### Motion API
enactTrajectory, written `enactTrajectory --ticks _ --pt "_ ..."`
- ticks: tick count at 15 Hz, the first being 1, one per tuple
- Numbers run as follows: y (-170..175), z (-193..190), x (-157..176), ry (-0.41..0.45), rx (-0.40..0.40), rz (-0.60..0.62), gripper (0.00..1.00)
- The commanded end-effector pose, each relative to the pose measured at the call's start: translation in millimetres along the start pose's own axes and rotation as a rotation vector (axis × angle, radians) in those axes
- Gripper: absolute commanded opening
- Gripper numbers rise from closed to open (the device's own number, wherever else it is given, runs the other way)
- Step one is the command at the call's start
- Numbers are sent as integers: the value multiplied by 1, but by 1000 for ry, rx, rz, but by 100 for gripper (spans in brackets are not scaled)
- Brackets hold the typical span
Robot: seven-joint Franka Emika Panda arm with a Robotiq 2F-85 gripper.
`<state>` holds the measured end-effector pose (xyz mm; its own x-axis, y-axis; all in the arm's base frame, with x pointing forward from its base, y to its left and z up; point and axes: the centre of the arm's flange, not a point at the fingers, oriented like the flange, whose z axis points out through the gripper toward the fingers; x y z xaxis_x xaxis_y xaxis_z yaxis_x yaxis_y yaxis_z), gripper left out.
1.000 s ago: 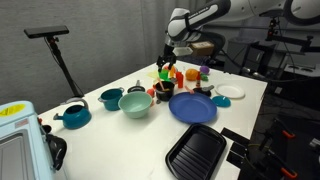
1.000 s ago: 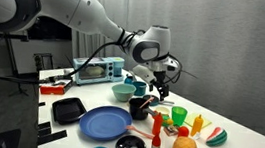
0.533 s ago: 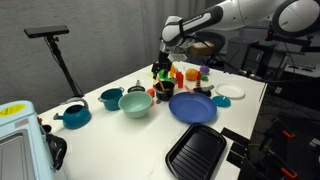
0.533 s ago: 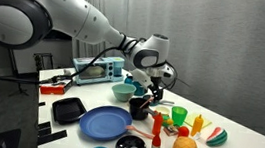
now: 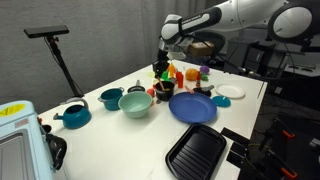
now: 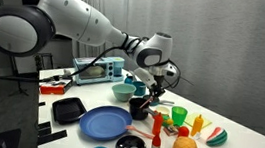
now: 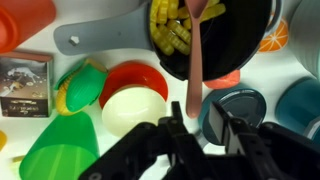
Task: Stir the contents in the black pot
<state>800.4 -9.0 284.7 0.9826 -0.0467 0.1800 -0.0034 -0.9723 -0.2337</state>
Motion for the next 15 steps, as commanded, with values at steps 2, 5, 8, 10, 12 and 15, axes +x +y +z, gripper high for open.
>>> enactTrajectory --ticks 2,5,8,10,12,15 --pt "-7 19 16 -27 33 -24 0" --pt "-7 12 18 -13 30 -30 4" --pt "-13 -1 17 -6 13 -62 4" --pt "-16 -14 11 -5 1 -88 4" --pt "-24 -26 2 31 -4 -100 4" --pt "-41 -50 -12 91 -36 -153 4"
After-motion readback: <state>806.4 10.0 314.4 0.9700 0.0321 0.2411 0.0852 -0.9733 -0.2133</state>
